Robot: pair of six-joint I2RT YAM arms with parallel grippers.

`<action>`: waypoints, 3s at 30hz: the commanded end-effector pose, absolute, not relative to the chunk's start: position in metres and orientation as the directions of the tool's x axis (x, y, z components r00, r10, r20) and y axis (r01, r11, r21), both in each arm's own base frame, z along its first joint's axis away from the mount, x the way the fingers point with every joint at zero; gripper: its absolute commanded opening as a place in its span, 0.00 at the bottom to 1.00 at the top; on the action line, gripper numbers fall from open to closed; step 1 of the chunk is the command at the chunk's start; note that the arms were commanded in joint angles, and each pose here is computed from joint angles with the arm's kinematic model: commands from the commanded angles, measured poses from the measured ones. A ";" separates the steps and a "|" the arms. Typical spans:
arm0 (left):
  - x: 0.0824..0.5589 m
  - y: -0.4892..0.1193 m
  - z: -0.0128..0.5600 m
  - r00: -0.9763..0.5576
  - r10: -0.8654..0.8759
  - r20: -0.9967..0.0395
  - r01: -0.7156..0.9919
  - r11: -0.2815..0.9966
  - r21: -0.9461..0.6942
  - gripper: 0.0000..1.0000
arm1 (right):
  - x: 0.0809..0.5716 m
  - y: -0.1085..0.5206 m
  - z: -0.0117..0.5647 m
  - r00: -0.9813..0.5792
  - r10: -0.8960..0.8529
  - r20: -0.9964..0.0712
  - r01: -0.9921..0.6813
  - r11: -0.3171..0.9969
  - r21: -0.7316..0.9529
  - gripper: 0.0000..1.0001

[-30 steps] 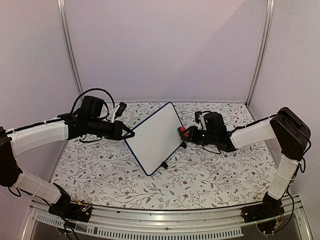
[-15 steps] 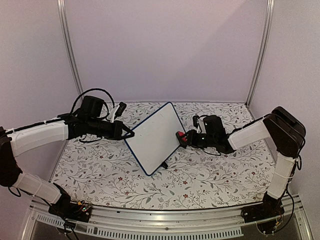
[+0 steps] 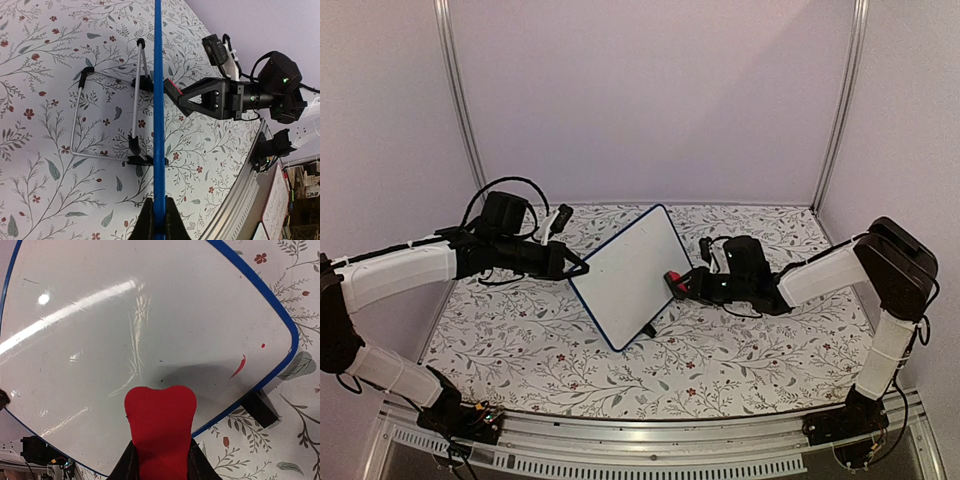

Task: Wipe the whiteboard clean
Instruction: Erase the whiteboard on the whiteboard stand.

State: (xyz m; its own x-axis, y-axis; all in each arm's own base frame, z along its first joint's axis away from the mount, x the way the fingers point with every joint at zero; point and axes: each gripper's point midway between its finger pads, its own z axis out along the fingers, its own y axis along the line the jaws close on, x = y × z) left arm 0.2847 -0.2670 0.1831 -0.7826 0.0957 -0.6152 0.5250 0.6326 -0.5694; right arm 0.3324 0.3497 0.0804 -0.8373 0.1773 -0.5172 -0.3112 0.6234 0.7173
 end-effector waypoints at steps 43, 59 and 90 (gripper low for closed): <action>0.287 -0.274 0.196 -0.752 0.099 -0.651 0.572 0.588 -0.571 0.00 | 0.382 0.311 0.068 -0.856 0.442 -0.269 -0.014 0.500 0.866 0.07; 0.287 -0.275 0.197 -0.752 0.097 -0.652 0.574 0.584 -0.574 0.00 | 0.378 0.326 0.063 -0.891 0.401 -0.215 -0.019 0.440 0.898 0.07; 0.286 -0.274 0.199 -0.750 0.094 -0.655 0.575 0.582 -0.575 0.00 | 0.346 0.357 0.060 -0.922 0.337 -0.191 -0.021 0.450 0.893 0.07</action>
